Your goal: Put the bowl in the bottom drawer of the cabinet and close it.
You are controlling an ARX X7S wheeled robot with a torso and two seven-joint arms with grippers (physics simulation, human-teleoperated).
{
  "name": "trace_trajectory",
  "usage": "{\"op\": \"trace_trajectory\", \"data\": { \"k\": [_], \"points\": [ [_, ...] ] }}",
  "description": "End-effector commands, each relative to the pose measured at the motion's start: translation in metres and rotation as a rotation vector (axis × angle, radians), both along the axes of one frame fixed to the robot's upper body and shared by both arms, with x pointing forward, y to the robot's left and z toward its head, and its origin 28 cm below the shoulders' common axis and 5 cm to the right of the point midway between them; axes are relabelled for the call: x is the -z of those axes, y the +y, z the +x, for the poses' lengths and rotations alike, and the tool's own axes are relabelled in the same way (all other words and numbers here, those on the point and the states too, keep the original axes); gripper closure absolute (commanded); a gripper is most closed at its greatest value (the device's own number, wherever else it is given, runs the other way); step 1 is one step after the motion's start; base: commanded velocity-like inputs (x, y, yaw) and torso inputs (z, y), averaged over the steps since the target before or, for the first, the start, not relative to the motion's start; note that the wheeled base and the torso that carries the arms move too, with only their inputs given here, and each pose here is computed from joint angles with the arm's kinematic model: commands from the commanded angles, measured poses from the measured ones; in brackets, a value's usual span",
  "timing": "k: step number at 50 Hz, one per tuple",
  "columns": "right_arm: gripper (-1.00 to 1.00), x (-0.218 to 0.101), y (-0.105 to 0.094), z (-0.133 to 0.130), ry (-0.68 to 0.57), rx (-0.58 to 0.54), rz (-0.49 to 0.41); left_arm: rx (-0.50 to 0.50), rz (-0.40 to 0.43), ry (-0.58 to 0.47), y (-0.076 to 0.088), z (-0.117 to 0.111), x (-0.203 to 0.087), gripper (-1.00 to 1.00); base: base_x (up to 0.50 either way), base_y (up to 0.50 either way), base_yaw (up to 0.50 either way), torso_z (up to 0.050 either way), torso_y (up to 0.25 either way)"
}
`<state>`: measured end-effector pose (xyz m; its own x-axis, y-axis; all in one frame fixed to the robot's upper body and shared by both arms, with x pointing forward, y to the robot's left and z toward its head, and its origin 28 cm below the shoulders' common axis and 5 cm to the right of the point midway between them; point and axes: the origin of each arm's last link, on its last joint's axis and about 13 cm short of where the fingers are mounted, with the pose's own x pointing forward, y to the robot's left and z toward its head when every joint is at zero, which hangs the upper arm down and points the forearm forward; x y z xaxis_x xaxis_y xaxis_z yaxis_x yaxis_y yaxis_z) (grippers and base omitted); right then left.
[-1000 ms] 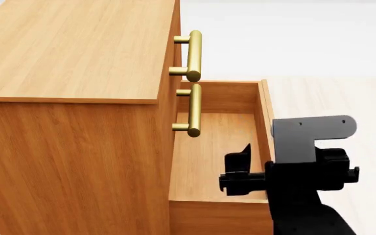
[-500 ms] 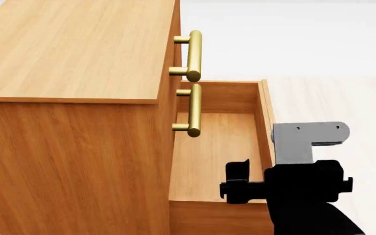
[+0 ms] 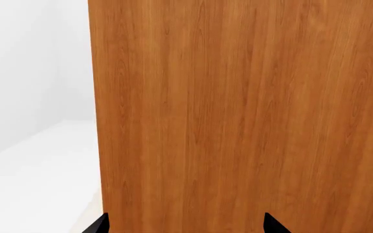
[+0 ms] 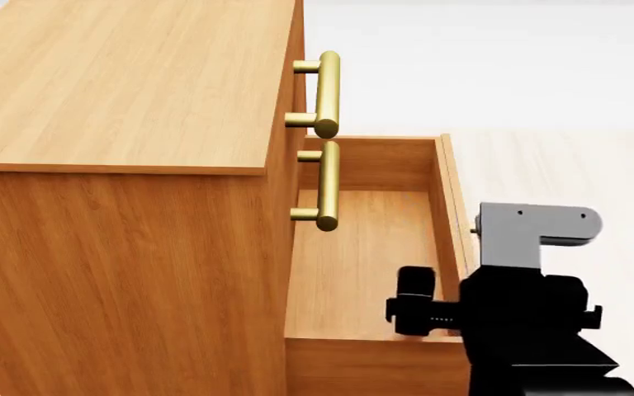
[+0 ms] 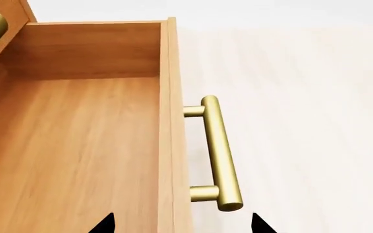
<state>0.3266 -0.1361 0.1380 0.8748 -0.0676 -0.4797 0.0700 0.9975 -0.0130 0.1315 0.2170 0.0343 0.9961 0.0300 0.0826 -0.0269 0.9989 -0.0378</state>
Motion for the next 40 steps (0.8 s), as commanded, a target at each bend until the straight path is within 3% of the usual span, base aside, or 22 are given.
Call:
{"op": "trace_trajectory", "data": {
  "k": [1, 40],
  "points": [
    [-1.00, 0.006, -0.007, 0.008, 0.023, 0.039, 0.011, -0.001, 0.002, 0.001, 0.000, 0.000, 0.000, -1.00, 0.00, 0.00, 0.00, 0.000, 0.000],
    [-1.00, 0.016, -0.027, 0.003, 0.003, 0.121, -0.018, 0.000, -0.001, -0.002, 0.001, -0.006, -0.003, -1.00, 0.00, 0.00, 0.00, 0.000, 0.000]
  ]
}}
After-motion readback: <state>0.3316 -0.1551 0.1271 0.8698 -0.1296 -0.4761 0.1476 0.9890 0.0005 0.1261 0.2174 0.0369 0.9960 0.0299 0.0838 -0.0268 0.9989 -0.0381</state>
